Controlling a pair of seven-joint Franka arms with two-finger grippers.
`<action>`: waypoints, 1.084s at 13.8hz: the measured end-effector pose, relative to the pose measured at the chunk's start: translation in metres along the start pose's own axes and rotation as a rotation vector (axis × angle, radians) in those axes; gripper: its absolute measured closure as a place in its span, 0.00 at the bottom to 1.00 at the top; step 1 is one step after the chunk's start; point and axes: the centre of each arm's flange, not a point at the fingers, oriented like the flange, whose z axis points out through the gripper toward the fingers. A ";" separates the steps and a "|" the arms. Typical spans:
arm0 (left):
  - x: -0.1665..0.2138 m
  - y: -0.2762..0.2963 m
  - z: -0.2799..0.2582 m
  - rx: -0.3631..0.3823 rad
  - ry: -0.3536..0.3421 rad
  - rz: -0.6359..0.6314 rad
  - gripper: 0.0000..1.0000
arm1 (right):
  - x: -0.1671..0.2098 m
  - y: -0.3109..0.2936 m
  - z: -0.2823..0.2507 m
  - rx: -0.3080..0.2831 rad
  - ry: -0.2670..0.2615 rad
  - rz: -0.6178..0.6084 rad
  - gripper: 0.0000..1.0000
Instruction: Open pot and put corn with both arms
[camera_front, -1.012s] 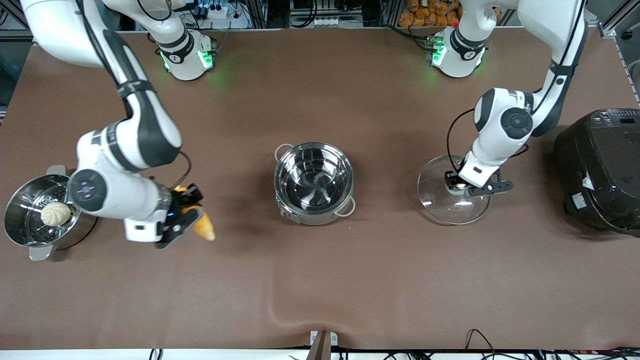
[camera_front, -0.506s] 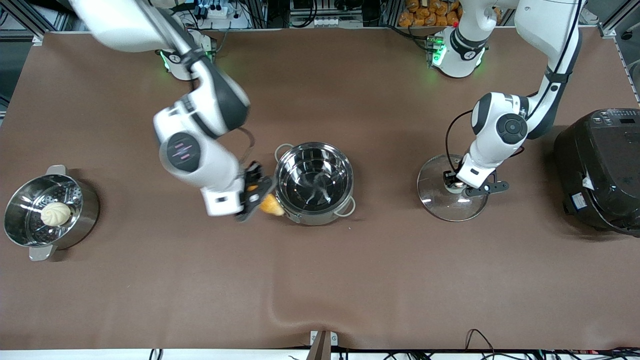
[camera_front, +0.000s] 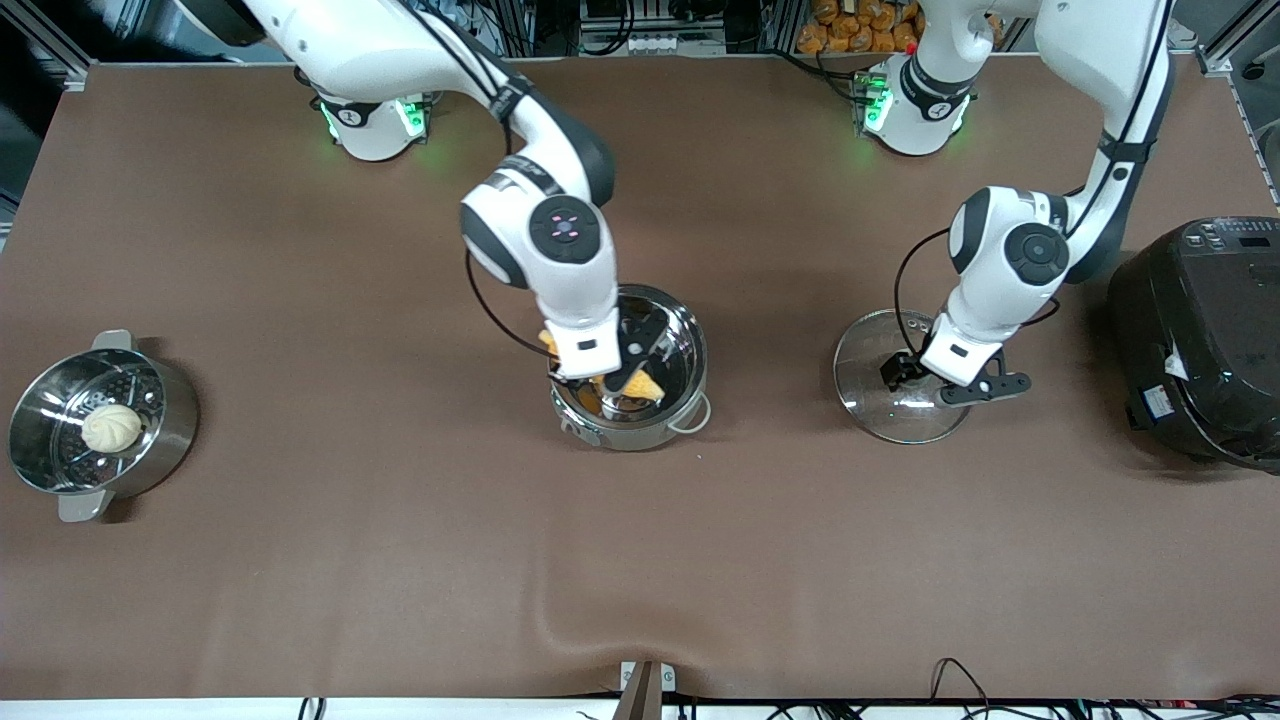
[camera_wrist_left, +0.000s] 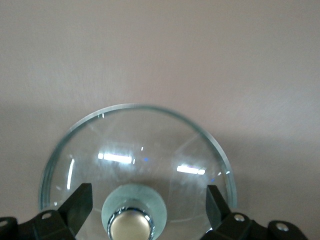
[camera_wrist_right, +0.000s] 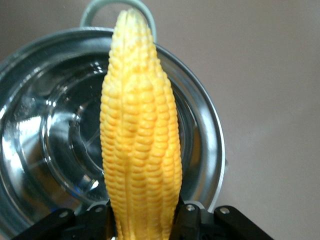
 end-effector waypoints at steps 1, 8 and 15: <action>0.012 0.004 -0.024 0.003 -0.003 0.000 0.00 | 0.003 -0.003 0.004 -0.002 0.001 0.002 0.64; 0.075 0.012 -0.221 0.051 -0.109 0.101 0.00 | 0.009 -0.016 0.037 0.016 -0.025 0.061 0.49; 0.087 -0.024 -0.289 0.078 -0.165 0.033 0.00 | 0.008 0.003 0.024 0.002 -0.017 0.117 0.00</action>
